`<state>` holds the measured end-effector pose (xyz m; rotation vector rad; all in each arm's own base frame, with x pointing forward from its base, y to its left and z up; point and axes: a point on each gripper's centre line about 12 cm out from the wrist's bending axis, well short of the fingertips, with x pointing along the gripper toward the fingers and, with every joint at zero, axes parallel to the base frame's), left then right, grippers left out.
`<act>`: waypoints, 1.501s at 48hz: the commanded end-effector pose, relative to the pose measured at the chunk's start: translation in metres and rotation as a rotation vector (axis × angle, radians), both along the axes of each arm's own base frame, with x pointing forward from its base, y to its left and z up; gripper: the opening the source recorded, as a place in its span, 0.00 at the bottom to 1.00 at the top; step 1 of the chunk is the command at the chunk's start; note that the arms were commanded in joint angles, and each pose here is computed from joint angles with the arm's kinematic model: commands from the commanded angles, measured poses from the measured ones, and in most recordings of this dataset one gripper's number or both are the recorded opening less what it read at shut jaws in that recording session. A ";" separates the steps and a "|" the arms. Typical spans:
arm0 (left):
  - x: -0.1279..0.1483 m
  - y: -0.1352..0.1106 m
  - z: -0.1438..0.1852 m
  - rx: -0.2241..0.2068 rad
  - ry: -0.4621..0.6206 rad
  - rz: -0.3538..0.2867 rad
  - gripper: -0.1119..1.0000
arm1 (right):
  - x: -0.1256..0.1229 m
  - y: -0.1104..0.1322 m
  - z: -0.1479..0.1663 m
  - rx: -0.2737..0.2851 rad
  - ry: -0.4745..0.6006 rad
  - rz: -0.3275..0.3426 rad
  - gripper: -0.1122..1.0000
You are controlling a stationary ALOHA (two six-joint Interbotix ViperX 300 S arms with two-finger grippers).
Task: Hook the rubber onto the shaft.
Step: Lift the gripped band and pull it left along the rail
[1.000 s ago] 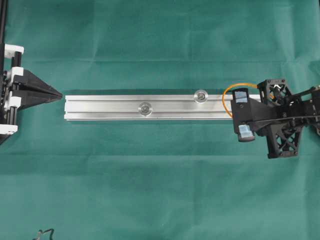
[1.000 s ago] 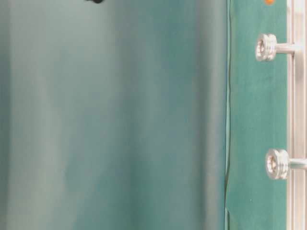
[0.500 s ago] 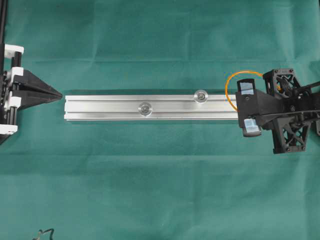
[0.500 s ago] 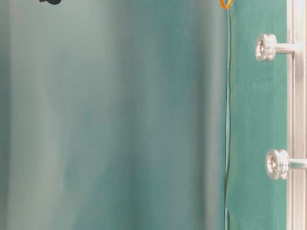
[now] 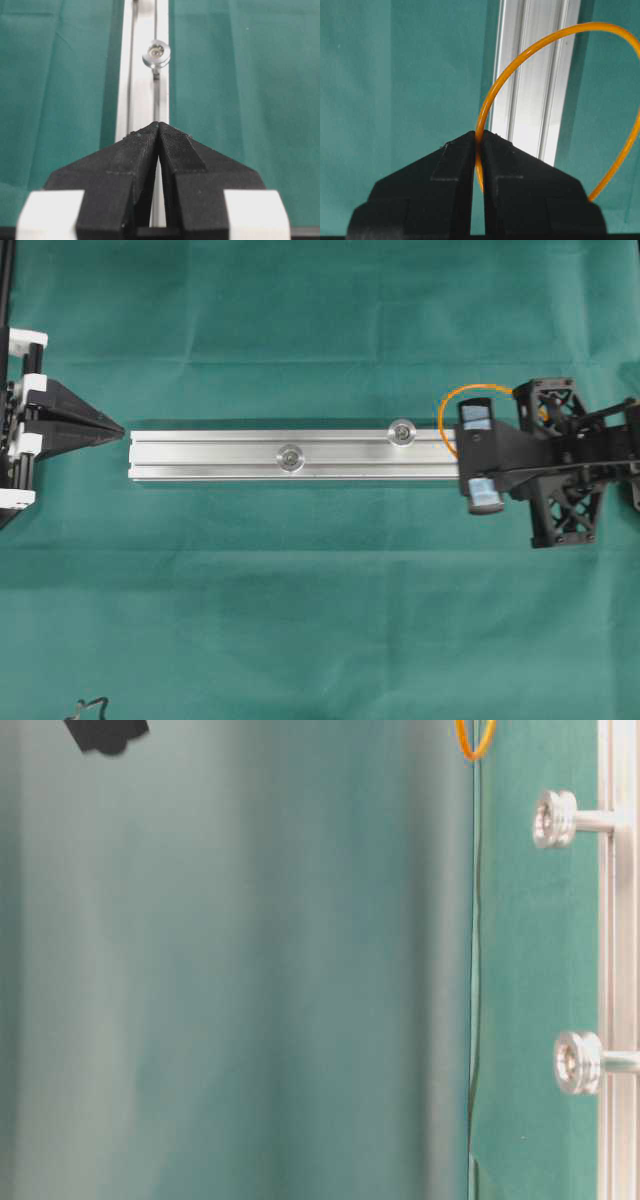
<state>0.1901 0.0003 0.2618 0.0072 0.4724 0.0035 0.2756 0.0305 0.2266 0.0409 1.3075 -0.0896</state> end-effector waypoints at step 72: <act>0.003 0.000 0.012 0.003 -0.034 -0.002 0.10 | 0.093 0.007 0.012 -0.035 -0.079 0.014 0.16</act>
